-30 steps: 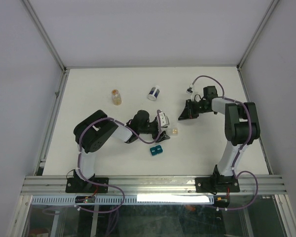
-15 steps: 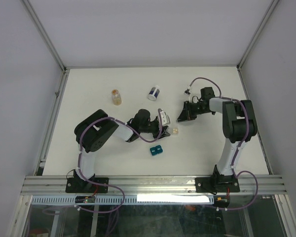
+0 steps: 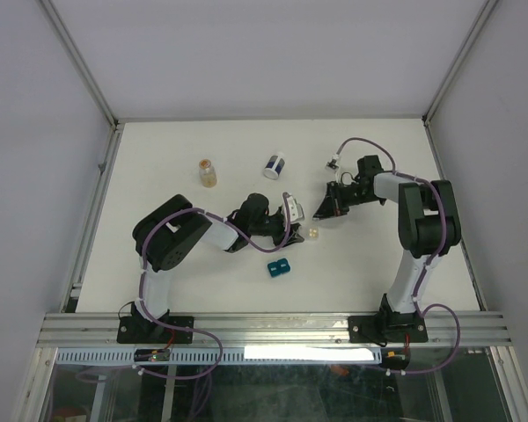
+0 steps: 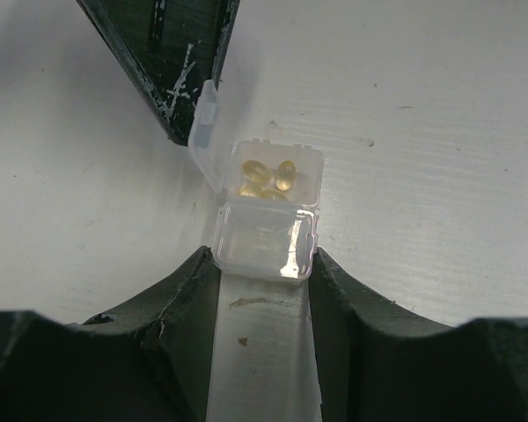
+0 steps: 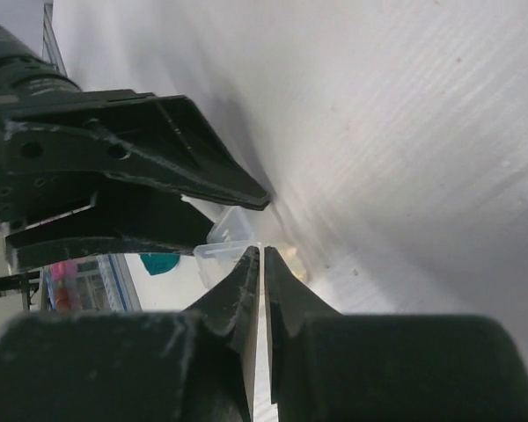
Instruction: Sort the pills into containers
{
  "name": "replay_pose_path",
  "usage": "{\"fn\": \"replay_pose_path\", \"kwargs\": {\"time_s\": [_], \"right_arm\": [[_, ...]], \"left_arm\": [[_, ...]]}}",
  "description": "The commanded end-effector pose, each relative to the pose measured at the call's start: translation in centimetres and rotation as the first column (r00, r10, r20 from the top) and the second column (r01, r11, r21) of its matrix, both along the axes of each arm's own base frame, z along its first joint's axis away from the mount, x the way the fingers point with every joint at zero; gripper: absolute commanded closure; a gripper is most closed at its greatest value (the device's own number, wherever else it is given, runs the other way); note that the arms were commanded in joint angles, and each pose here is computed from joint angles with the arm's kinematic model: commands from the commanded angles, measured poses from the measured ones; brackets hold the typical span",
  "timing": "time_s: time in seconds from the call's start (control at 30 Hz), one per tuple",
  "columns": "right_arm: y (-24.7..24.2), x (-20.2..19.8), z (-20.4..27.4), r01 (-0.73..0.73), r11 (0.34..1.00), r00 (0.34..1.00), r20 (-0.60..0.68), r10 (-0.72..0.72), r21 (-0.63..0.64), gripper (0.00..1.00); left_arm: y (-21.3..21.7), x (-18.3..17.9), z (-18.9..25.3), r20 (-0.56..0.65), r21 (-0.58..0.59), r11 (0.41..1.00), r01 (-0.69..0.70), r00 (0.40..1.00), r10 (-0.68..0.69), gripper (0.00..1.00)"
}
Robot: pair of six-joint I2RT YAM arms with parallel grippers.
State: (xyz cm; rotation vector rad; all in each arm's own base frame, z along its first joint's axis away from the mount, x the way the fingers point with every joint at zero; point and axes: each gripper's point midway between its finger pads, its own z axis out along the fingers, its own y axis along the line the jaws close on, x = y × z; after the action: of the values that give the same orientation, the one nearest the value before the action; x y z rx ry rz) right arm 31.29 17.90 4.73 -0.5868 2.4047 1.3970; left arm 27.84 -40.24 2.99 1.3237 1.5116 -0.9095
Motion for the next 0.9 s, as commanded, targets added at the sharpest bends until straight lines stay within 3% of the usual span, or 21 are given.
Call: {"fn": "replay_pose_path", "kwargs": {"time_s": [0.0, 0.5, 0.87], "right_arm": [[0.4, -1.0, 4.0, -0.084, 0.995, 0.988, 0.132, 0.077, 0.048, 0.93], [-0.3, -3.2, 0.4, -0.142, 0.961, 0.977, 0.123, 0.175, -0.238, 0.96], [0.6, -1.9, 5.5, -0.088, 0.952, 0.911, 0.363, 0.195, -0.292, 0.96]], "left_arm": [[-1.0, 0.0, 1.2, 0.013, -0.026, 0.999, 0.021, 1.000, -0.020, 0.76], [-1.0, 0.1, 1.2, -0.006, -0.027, 1.000, 0.007, 1.000, -0.007, 0.78], [-1.1, -0.1, 1.1, -0.009, -0.027, 1.000, 0.016, 1.000, -0.016, 0.79]]}}
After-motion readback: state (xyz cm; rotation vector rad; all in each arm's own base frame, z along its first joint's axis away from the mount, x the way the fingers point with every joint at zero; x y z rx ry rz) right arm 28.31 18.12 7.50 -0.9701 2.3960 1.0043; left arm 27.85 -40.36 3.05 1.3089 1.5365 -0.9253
